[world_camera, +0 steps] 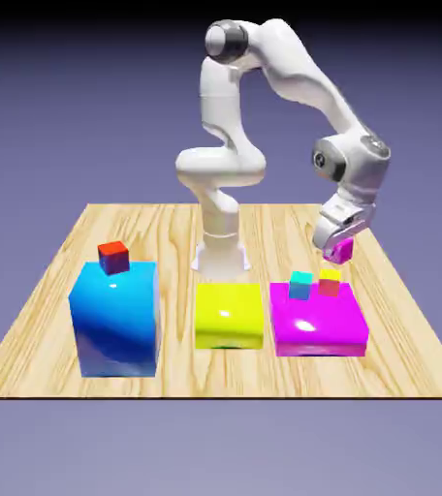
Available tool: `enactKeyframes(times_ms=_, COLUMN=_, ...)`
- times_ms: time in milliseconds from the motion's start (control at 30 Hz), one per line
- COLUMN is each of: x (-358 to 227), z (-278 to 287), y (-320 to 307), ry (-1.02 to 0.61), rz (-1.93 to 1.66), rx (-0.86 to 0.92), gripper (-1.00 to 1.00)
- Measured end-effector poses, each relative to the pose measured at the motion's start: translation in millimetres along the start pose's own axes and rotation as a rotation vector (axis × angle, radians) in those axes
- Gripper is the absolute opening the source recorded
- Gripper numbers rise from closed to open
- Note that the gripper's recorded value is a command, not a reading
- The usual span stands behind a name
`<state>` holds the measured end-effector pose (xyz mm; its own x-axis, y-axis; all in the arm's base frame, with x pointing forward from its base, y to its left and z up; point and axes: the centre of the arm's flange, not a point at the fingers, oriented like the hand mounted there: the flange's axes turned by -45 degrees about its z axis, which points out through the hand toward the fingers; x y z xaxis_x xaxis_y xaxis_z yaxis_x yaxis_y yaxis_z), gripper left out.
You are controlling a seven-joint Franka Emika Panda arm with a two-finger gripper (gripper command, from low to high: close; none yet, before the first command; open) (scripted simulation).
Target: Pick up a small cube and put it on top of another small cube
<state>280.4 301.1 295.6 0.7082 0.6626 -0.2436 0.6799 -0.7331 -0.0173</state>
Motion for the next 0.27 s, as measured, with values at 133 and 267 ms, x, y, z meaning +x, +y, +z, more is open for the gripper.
enactKeyframes(times_ms=133, x=1, z=24, y=-1, ry=-0.016, rz=0.000, rx=-0.009, gripper=-1.00)
enactKeyframes(times_ms=267, x=2, z=34, y=-2, ry=-0.023, rz=0.000, rx=-0.018, gripper=1.00)
